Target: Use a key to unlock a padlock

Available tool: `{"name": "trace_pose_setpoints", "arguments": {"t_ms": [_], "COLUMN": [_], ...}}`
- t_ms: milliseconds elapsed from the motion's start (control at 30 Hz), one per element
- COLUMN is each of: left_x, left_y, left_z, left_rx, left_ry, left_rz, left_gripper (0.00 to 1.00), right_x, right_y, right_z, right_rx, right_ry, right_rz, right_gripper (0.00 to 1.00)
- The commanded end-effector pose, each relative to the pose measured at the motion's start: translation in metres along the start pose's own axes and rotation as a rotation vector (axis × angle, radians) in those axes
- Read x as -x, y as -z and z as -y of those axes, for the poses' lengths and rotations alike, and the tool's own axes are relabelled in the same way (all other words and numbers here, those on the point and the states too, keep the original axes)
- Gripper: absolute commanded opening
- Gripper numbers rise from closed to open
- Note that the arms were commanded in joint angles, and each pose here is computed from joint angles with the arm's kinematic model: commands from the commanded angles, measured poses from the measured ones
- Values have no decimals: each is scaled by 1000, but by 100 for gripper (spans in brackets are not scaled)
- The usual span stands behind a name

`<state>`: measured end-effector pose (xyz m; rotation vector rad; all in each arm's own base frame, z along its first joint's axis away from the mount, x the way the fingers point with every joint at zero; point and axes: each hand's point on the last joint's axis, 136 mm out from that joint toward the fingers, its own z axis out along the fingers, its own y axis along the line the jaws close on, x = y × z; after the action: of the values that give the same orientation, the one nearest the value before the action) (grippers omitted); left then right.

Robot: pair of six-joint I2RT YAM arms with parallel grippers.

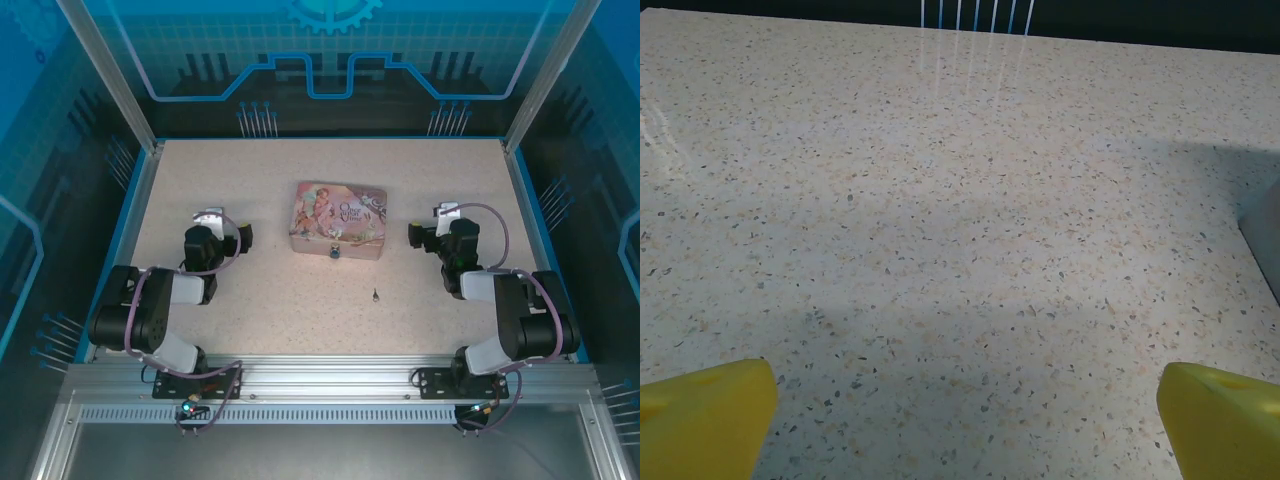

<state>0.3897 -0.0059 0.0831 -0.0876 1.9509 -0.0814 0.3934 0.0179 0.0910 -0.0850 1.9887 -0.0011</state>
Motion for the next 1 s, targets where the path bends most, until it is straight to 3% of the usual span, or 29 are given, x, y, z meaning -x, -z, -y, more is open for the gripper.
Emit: {"name": "trace_pose_setpoints", "arguments": {"t_ms": [0,833,967], "left_x": [14,14,26], "left_y": [-4,-4,16], "left_z": [4,0,-2], "left_rx": [-23,-4,19], "left_ry": [-29,-18,-20], "left_rz": [45,46,135], "left_gripper": [99,99,99], "right_x": [5,5,5], "right_y": [-2,-2,-1], "right_z": [-2,-3,-3], "right_rx": [-7,-6,-3], "right_ry": [19,20,19], "right_rz": [26,26,26], "right_gripper": [100,100,100]}}
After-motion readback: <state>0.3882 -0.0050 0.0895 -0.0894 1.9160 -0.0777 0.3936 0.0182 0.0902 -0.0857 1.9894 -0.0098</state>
